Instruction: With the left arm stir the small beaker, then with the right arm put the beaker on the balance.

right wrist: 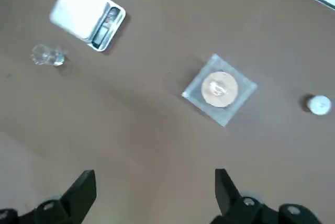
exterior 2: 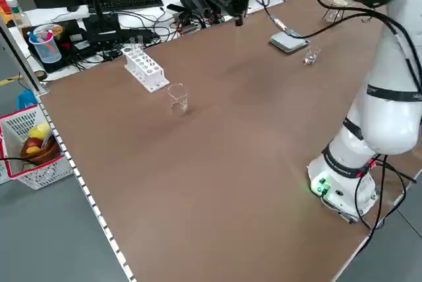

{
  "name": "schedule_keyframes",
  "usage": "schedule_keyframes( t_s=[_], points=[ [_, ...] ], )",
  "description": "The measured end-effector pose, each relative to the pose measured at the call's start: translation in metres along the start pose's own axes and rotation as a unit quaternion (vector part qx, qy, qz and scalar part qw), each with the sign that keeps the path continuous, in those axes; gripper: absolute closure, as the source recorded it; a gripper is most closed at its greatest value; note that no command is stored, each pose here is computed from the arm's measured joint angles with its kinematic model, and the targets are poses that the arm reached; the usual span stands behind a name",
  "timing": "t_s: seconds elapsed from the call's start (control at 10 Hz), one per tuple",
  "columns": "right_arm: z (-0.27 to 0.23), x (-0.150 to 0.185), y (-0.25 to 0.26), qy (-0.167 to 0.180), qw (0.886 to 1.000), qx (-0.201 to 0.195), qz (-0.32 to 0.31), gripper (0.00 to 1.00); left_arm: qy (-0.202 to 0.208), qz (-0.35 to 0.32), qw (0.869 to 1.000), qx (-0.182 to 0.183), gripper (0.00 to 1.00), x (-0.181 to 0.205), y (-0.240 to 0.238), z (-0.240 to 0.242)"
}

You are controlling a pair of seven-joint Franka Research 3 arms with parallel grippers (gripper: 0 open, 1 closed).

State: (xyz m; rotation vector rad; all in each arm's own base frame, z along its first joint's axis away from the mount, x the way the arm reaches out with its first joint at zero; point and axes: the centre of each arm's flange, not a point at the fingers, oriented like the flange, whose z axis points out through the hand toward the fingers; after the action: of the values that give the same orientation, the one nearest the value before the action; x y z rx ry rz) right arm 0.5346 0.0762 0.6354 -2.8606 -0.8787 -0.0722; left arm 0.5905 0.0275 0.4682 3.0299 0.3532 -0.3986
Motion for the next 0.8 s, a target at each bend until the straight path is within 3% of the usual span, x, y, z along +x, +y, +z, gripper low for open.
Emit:
schedule_keyframes(
  t_s=[0.2,0.4,0.8],
  points=[
    [0.009,0.009,-0.013,0.009,0.999,0.010,-0.052,0.00,0.004,0.019,1.000,-0.013,0.92,0.003,-0.091,-0.008],
    [0.031,0.021,-0.019,0.040,0.992,0.024,-0.121,0.00,0.015,0.036,0.999,-0.028,0.92,0.003,-0.159,-0.005],
    [0.106,0.057,-0.068,0.148,0.969,0.045,-0.194,0.00,0.057,0.051,0.997,-0.010,0.92,0.026,-0.191,0.014]
  ],
)
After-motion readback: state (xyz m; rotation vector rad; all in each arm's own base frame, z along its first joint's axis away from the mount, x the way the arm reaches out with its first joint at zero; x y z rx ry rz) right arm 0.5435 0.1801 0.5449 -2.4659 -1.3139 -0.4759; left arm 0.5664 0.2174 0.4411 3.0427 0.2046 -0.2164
